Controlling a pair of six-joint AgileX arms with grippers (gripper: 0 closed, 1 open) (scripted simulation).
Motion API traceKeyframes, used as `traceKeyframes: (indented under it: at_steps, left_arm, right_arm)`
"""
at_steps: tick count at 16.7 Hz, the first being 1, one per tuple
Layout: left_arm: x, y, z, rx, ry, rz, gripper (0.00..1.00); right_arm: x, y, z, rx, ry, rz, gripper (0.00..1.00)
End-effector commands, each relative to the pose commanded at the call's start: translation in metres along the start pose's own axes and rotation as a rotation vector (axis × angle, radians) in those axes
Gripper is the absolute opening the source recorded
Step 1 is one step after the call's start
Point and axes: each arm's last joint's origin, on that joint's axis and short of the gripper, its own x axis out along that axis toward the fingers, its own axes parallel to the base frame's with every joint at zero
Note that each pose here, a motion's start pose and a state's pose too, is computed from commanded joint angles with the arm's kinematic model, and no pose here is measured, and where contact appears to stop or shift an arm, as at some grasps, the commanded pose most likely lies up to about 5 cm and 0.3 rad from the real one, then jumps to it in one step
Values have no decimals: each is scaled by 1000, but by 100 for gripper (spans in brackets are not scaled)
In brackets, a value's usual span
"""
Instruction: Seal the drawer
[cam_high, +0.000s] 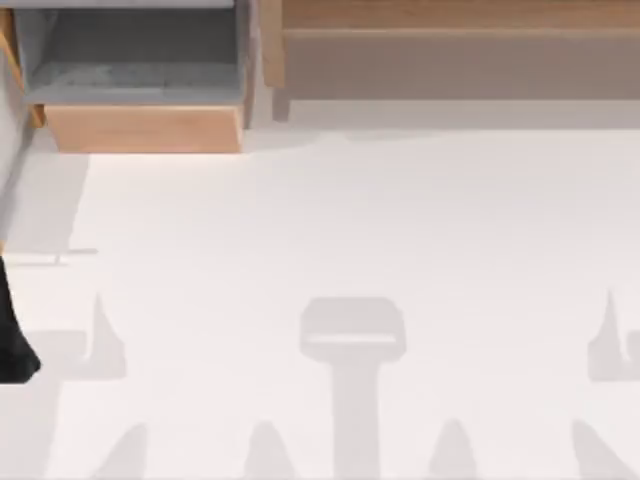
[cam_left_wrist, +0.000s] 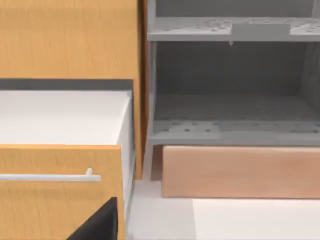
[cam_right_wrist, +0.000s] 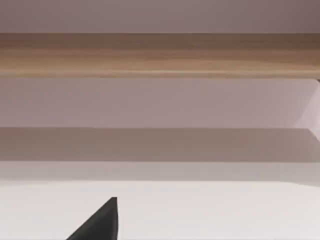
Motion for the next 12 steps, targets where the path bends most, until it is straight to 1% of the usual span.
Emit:
traceKeyframes:
  at_steps: [3, 6, 9, 12]
  left_arm:
    - [0, -1, 2, 0, -5, 0, 100]
    - [5, -9, 16, -3, -28, 0, 100]
    - [15, -24, 33, -7, -31, -1, 100]
    - [31, -49, 47, -6, -15, -2, 100]
  right_arm:
    - [0, 0, 0, 0, 0, 0, 100]
    - [0, 0, 0, 0, 0, 0, 100]
    - [0, 0, 0, 0, 0, 0, 100]
    - [0, 0, 0, 0, 0, 0, 100]
